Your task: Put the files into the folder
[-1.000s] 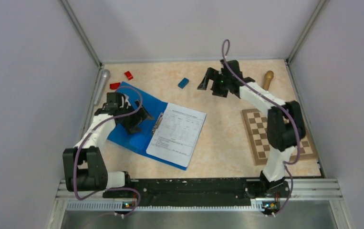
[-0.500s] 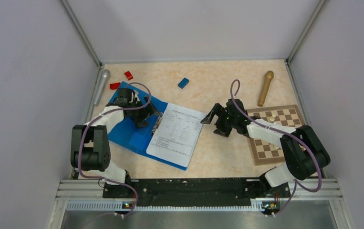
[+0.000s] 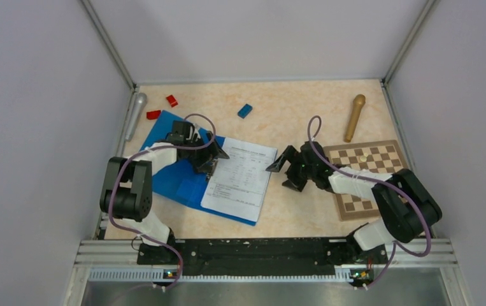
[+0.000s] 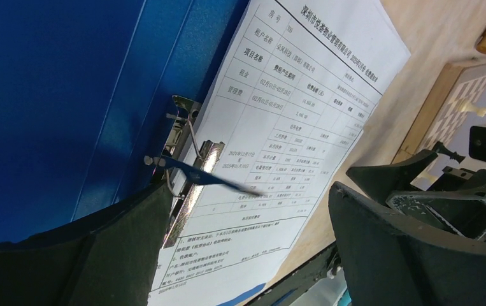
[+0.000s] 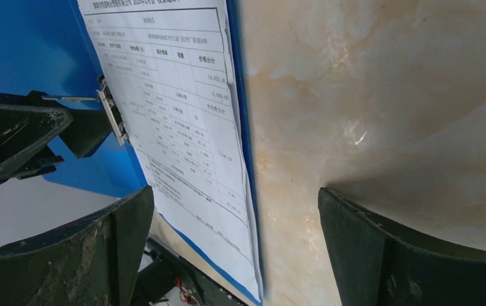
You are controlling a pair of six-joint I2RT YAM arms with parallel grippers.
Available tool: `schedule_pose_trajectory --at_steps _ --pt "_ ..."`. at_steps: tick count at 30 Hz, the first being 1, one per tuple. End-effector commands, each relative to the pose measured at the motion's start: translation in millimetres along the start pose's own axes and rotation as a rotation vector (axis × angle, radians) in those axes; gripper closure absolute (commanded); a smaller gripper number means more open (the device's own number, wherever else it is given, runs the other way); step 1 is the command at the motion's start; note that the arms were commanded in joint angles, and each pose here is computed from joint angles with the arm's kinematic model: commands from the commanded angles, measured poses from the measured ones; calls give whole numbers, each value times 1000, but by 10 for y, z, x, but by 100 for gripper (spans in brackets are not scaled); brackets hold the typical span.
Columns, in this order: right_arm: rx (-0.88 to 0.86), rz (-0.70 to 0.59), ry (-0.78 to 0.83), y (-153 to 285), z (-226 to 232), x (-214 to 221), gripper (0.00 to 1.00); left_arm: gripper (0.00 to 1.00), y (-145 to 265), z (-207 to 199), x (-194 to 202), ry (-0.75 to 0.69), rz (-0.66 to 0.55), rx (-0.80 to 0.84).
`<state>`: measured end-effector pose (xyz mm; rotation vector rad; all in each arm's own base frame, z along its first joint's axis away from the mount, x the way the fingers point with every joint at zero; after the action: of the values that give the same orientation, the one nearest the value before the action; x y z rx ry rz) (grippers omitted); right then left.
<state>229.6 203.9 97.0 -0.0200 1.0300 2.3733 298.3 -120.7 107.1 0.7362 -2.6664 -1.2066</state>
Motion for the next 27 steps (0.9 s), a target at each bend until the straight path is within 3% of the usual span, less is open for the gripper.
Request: schedule_pose_trajectory --at_steps 1,10,20,27 --pt "-44 -9 -3 -80 169 32 2 3 -31 20 51 6 4 -1" --pt "-109 34 30 -357 433 114 2 3 118 -58 -7 -22 -45 -46" --pt "-128 64 63 -501 504 176 2 2 580 -265 -196 -72 -199 -120" --pt "-147 68 76 -490 502 190 2 2 381 24 -175 -19 -153 -203"
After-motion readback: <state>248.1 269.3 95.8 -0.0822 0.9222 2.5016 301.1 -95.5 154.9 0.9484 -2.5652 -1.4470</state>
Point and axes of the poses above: each gripper's point midway between its finger pads, its own y axis back along the fingers, its own z axis along the line the jaws close on, x = y × z, the point moved 7 cm from there along y, back along the fingers, and after that the axes turned 5 degrees about y, right-handed, at the moved point
